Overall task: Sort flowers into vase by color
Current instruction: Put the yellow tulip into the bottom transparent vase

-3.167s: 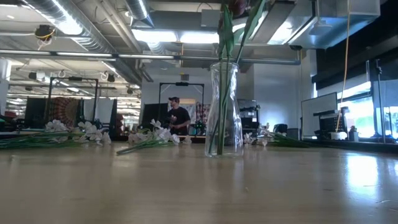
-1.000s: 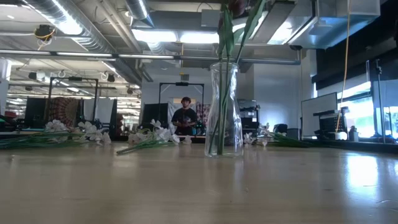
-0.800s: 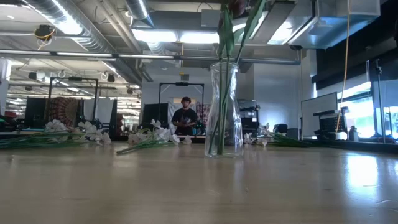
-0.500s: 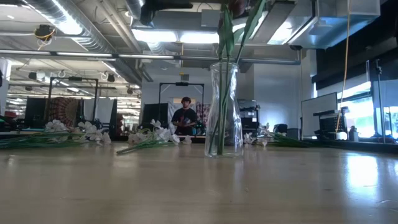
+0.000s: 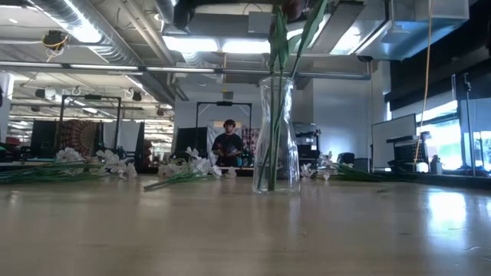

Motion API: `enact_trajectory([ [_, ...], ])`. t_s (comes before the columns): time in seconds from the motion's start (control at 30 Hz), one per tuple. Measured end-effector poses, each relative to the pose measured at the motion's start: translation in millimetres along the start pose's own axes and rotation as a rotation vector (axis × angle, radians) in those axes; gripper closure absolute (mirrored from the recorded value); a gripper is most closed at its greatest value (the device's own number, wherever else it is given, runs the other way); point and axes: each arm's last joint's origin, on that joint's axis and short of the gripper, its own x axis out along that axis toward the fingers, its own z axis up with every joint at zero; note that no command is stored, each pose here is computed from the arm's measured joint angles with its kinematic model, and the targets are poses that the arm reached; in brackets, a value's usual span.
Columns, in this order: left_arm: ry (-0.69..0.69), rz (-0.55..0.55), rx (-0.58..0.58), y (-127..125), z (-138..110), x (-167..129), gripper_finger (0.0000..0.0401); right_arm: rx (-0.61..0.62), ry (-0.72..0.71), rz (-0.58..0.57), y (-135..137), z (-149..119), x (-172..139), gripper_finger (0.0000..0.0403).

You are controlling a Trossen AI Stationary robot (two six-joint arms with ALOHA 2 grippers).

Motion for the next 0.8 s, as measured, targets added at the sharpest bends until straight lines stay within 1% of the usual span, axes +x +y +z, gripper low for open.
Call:
enact_trajectory([
  [0.13,0.068,-0.079,-0.005,-24,-25,1,0.0206,-0.040,0.020,-0.047,-2,-4,-7,0.0157],
  [0.2,0.069,-0.120,-0.029,-38,-37,3,0.0206,-0.046,0.016,-0.062,-3,-5,-12,0.0157],
  [0.3,-0.026,-0.147,-0.153,-58,-57,15,0.0206,-0.069,-0.001,-0.080,-4,-5,-21,0.0157],
  [0.37,-0.069,-0.167,-0.215,-70,-74,25,0.0206,-0.105,-0.002,-0.124,-6,-4,-28,0.0157],
  [0.5,-0.046,-0.223,-0.232,-82,-107,39,0.0206,-0.203,0.107,-0.239,-10,-9,-39,0.0157],
  [0.6,-0.008,-0.194,-0.314,-86,-130,44,0.0206,-0.259,0.193,-0.303,-12,-14,-43,0.0157],
  [0.73,0.024,-0.164,-0.406,-91,-155,44,0.0206,-0.327,0.304,-0.432,-17,-21,-42,0.0157],
  [0.8,0.051,-0.160,-0.443,-93,-163,42,0.0206,-0.334,0.365,-0.487,-22,-23,-41,0.0157],
])
